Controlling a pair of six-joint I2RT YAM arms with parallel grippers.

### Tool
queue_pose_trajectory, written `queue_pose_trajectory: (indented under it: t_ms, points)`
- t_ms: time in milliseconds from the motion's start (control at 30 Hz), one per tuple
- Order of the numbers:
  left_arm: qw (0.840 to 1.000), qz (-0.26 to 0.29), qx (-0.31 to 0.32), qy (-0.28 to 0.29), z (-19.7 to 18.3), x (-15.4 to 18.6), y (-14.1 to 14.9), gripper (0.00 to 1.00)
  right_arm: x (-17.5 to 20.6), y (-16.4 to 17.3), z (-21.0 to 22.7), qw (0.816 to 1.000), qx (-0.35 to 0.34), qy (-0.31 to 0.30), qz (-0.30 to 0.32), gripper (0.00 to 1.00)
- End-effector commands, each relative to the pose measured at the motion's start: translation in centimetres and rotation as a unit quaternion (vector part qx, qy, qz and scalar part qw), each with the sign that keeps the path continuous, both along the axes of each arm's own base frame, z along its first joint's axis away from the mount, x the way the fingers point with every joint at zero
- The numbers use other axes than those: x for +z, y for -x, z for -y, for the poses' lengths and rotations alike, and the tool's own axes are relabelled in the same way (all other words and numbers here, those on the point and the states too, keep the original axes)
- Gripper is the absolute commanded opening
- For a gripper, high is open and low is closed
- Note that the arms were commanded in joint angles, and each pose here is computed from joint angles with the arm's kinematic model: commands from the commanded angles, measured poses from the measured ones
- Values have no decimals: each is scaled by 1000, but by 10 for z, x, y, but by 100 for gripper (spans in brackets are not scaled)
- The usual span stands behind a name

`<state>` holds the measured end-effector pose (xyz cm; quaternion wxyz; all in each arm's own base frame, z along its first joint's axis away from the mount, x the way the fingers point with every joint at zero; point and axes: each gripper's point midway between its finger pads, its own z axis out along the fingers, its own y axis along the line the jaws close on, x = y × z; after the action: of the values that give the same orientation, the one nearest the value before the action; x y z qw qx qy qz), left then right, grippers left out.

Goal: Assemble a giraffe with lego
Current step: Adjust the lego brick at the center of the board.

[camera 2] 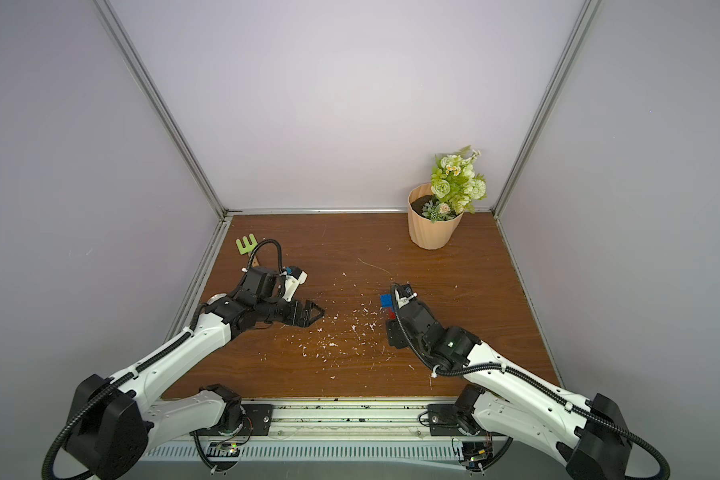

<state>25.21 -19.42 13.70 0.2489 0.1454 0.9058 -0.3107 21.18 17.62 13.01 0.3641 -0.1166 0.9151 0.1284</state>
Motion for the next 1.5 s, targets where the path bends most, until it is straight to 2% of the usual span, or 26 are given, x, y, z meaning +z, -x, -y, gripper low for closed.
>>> queue_pose_trajectory:
  t_ms: [0,133,300,533,633,767,1467]
  points:
    - [1000,0,-3,-8,0,-1,2,100,10,-14,0,996,-41,-51,62,76]
    - [1000,0,-2,-8,0,-1,2,100,9,-14,5,992,-47,-60,105,76]
    - [1000,1,-1,-10,0,-1,1,100,7,-22,7,988,-48,-35,142,75]
    - [1000,1,-1,-10,-1,-1,1,100,6,-26,-2,982,-27,-53,179,70]
    - [1000,1,-1,-11,-1,-1,1,100,-3,-29,0,982,-39,-45,177,69]
    - [1000,2,0,-10,-1,-1,1,99,-5,-29,-10,982,-18,-55,182,69]
    - [1000,-2,-2,-11,0,-2,1,100,-21,-48,-10,979,-49,-16,196,63]
